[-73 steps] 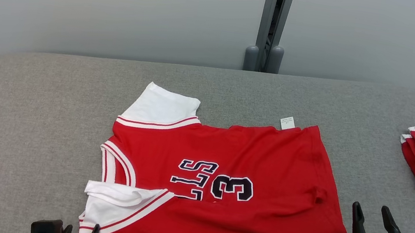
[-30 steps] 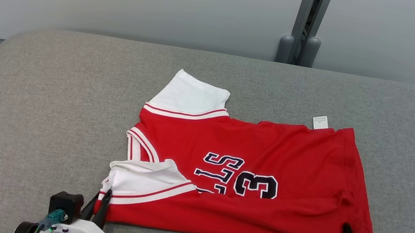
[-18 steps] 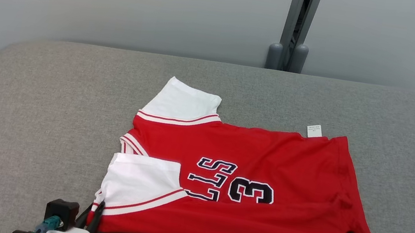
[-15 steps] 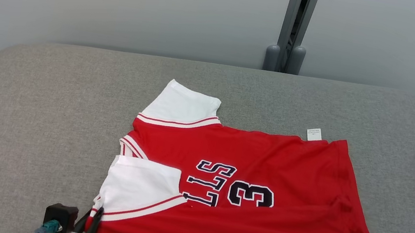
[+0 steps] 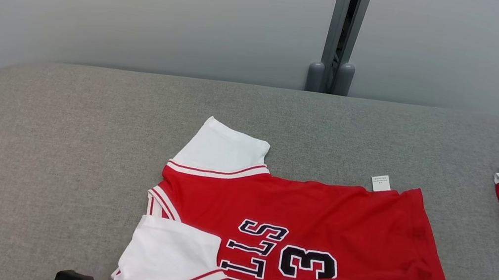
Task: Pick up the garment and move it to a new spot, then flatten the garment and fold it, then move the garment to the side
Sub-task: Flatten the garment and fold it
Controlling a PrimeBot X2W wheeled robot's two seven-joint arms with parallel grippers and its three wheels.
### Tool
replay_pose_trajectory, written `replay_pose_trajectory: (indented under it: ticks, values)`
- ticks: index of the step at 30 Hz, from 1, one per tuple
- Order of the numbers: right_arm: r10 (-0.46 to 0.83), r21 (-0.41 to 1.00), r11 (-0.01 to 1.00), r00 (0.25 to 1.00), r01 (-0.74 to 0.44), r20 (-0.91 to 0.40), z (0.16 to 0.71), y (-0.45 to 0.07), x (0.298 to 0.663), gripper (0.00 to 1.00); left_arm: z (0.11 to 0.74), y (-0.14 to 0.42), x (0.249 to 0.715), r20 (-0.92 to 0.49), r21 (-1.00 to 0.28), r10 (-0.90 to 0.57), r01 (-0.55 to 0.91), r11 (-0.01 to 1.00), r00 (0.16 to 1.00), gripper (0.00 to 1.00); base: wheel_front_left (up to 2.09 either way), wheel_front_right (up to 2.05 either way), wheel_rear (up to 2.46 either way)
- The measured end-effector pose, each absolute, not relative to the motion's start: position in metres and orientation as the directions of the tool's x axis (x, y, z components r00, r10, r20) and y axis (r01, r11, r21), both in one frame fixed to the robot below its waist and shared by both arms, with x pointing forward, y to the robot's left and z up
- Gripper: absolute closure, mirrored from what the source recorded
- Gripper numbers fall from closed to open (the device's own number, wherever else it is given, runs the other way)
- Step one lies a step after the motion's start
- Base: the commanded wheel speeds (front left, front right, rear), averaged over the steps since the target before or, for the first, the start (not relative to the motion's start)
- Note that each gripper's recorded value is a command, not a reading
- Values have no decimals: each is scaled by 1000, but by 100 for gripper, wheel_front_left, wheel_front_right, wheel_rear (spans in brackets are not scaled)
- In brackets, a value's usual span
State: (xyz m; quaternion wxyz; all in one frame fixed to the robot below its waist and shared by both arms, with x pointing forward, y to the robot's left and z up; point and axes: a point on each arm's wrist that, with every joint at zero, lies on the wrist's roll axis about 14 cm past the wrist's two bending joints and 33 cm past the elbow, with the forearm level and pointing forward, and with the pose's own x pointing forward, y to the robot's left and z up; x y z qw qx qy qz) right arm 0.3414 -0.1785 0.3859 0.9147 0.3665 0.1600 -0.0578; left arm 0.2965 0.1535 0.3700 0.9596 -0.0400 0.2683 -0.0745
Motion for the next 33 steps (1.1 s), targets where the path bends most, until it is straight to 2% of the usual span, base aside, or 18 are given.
replay_pose_trajectory:
  ticks: [6,7,8,9,10,11,12,18,23,28,33]
  values:
    - [30,647,726,931,231,-365,381,-179,334,100,371,149,284,-534,-122,-176,131,984,827,100,0,0,0]
    - [35,648,724,925,237,-377,378,-178,332,93,371,149,283,-536,-123,-179,133,983,825,100,0,0,0]
    - [33,645,724,923,243,-384,376,-179,330,51,371,149,282,-538,-122,-177,132,984,824,100,0,0,0]
    - [33,641,727,919,248,-393,375,-180,329,0,373,149,282,-535,-123,-176,130,984,826,88,0,0,0]
    - [31,634,732,917,250,-397,374,-181,328,0,373,148,281,-537,-127,-175,127,984,825,67,0,0,0]
    - [22,627,736,917,254,-398,373,-184,328,0,374,149,281,-537,-126,-170,121,985,826,29,0,0,0]
    - [17,620,742,918,254,-397,374,-187,328,0,374,149,279,-539,-130,-170,118,985,825,0,0,0,0]
    - [-9,585,781,939,220,-343,390,-198,339,0,383,149,284,-504,-142,-154,95,985,850,0,0,0,0]
    - [19,535,840,980,91,-197,434,-193,365,0,412,160,308,-378,-128,-98,53,990,921,0,0,0,0]
    - [51,426,904,998,-29,-38,479,-188,382,0,452,156,338,-195,-154,-79,49,987,978,0,0,0,0]
    - [128,256,957,991,-134,43,502,-170,386,0,463,155,357,-130,-179,-54,30,983,990,0,0,0,0]
